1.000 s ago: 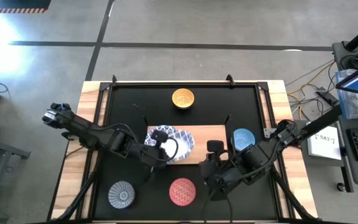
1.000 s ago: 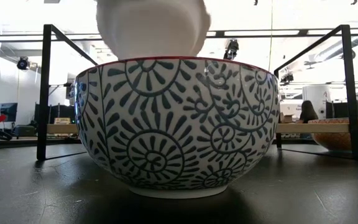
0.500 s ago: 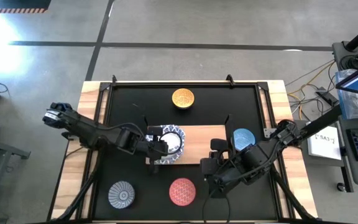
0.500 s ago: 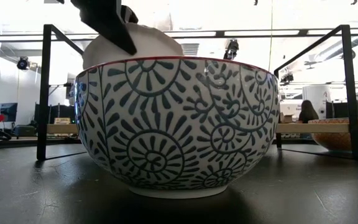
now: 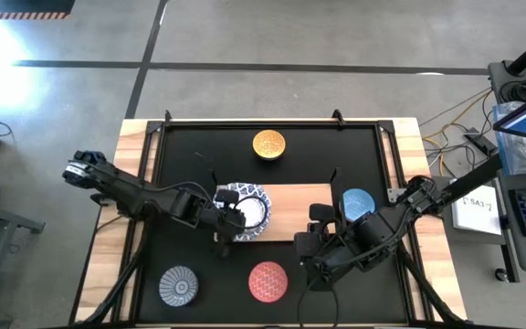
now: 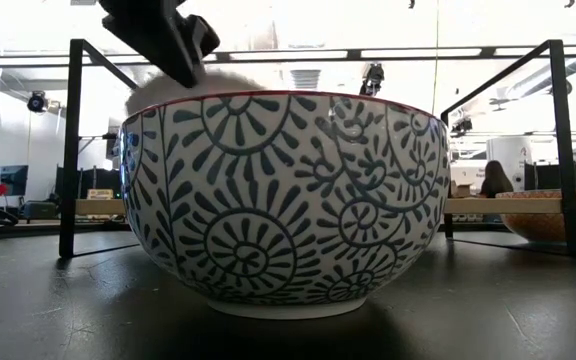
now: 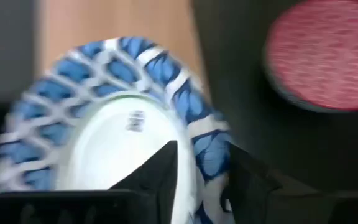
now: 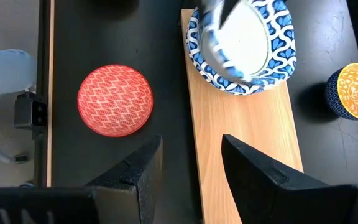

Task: Place and stack bowls onto a shelf
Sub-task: Stack the white patterned bowl on top of the other white patterned bowls on the shelf, then put the yellow patterned bowl on the shelf on the shelf

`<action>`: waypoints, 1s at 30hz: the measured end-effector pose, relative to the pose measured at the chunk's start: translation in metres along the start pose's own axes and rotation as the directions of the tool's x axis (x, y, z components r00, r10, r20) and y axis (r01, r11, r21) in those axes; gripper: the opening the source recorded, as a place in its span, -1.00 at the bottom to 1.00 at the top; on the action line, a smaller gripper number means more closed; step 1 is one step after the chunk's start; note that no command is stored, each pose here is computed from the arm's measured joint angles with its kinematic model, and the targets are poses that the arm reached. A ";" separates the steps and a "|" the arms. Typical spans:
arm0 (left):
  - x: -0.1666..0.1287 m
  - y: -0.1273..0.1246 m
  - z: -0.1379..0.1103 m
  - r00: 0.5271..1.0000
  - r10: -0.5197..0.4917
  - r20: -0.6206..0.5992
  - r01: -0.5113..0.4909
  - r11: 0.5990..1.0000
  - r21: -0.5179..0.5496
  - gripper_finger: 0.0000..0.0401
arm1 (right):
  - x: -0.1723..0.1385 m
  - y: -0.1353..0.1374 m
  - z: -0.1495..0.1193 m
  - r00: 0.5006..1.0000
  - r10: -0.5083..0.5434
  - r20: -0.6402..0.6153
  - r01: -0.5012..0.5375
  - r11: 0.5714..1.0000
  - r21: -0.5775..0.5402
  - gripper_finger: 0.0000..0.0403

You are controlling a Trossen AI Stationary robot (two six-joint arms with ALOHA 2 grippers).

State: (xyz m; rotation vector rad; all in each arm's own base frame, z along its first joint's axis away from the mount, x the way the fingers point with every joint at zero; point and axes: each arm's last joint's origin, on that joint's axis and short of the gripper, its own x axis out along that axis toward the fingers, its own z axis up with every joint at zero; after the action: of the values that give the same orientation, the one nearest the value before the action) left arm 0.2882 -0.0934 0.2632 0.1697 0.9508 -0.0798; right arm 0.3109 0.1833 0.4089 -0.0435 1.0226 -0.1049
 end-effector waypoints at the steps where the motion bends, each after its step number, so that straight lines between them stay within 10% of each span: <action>1: 0.000 -0.001 0.000 0.999 -0.037 -0.005 0.037 0.999 0.002 -0.45 | 0.000 0.000 0.000 1.000 0.000 -0.001 0.000 1.000 0.000 -0.23; 15: -0.014 -0.009 0.014 0.986 -0.163 0.035 0.162 0.987 0.019 -0.26 | 0.001 -0.009 -0.001 0.998 -0.055 -0.017 0.057 0.992 0.114 -0.22; 30: -0.023 -0.022 0.022 0.976 -0.197 0.095 0.194 0.980 0.046 -0.27 | 0.026 -0.095 0.028 0.987 -0.139 -0.080 0.142 0.989 0.036 -0.26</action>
State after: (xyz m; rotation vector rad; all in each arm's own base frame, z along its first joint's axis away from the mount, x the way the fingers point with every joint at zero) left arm 0.2895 -0.1189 0.2918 0.1047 0.8654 -0.2852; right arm 0.3420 0.0858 0.4101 -0.0745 1.0942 -0.2581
